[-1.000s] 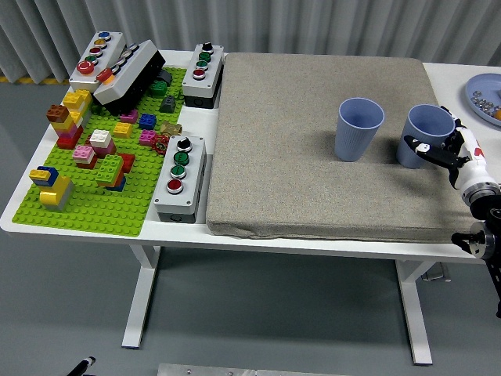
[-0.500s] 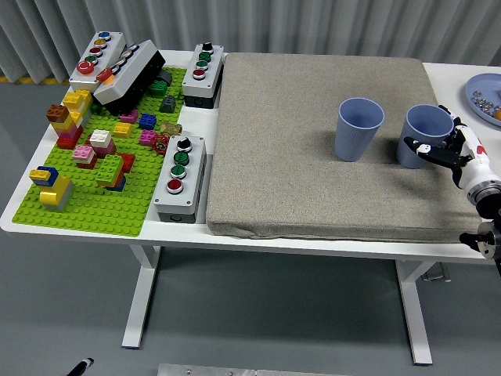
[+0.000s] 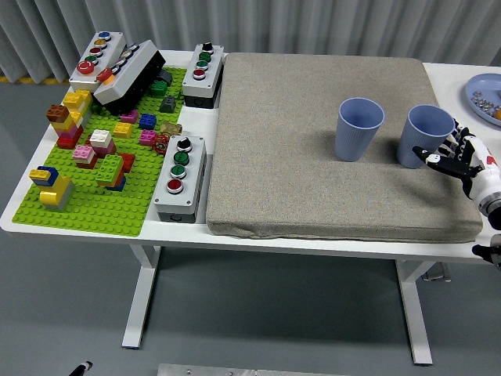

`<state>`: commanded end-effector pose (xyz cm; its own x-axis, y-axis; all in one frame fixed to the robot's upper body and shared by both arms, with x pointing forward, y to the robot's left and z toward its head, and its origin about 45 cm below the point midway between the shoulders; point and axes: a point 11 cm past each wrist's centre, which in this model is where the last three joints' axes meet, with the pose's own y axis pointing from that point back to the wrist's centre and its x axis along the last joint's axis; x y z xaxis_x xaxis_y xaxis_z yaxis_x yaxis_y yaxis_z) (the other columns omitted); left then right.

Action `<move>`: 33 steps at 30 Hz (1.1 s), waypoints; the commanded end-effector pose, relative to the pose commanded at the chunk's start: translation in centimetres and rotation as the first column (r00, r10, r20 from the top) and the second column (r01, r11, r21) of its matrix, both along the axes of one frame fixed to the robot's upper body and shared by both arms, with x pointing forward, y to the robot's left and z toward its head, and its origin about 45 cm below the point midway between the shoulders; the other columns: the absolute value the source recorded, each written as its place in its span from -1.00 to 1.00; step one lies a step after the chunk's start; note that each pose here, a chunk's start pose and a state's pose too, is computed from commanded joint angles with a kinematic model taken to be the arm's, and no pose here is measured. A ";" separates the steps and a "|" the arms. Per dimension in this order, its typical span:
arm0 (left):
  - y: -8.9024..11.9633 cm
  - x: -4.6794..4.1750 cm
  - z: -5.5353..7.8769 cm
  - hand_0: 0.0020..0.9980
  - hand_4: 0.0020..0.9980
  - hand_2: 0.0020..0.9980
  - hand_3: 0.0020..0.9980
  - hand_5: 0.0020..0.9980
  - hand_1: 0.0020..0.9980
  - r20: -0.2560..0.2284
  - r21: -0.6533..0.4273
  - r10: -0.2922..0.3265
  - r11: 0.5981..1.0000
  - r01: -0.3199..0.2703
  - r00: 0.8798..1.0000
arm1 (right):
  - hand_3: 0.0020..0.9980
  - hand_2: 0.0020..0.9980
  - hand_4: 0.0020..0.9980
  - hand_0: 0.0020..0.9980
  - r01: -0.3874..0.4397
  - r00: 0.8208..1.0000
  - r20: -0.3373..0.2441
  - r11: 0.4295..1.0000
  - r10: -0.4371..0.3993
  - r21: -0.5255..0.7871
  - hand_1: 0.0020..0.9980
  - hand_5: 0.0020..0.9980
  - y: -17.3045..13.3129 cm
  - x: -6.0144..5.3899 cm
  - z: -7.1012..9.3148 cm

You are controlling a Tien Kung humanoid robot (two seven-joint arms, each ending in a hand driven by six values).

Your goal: Pick cup pour cup place

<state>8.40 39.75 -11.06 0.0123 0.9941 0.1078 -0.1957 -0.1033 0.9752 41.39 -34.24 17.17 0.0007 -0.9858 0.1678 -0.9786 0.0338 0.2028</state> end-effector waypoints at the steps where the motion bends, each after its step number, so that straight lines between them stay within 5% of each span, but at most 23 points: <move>1: 0.0 -0.02 0.0 0.75 0.29 0.79 0.58 1.00 0.67 0.000 0.000 0.001 1.000 -0.001 1.000 | 1.00 1.00 0.77 0.89 0.000 1.000 0.001 1.000 0.000 -0.004 0.86 -0.36 -0.2 -0.2 0.1; 8: 0.3 -0.03 0.1 0.75 0.29 0.79 0.58 1.00 0.67 0.002 0.004 0.007 1.000 -0.007 1.000 | 1.00 1.00 0.77 0.88 -0.007 1.000 0.004 0.999 0.007 -0.046 0.85 -0.36 -1.6 -2.0 0.7; 17: 0.6 0.11 0.2 0.75 0.29 0.79 0.58 1.00 0.67 0.005 0.010 0.011 1.000 -0.011 1.000 | 1.00 1.00 0.77 0.88 -0.011 0.999 0.036 0.998 0.014 -0.065 0.84 -0.33 -1.9 -1.7 2.4; 21: 0.6 0.28 0.2 0.75 0.29 0.79 0.58 1.00 0.67 0.009 0.012 0.012 1.000 -0.012 1.000 | 1.00 1.00 0.76 0.88 -0.006 0.998 0.062 0.997 0.011 -0.075 0.84 -0.32 -2.1 -1.0 3.7; 33: 1.0 0.70 0.4 0.75 0.30 0.79 0.58 1.00 0.67 0.017 0.019 0.013 1.000 -0.013 1.000 | 0.97 0.95 0.75 0.84 0.060 0.974 0.226 0.991 -0.032 -0.117 0.78 -0.27 -3.8 3.7 13.0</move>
<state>9.10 40.74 -10.63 -0.0027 0.9919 0.1268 -0.2110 -0.1245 0.9695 45.08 -38.09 30.14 -0.0954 -0.9558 0.2782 -0.9954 0.0907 -0.0295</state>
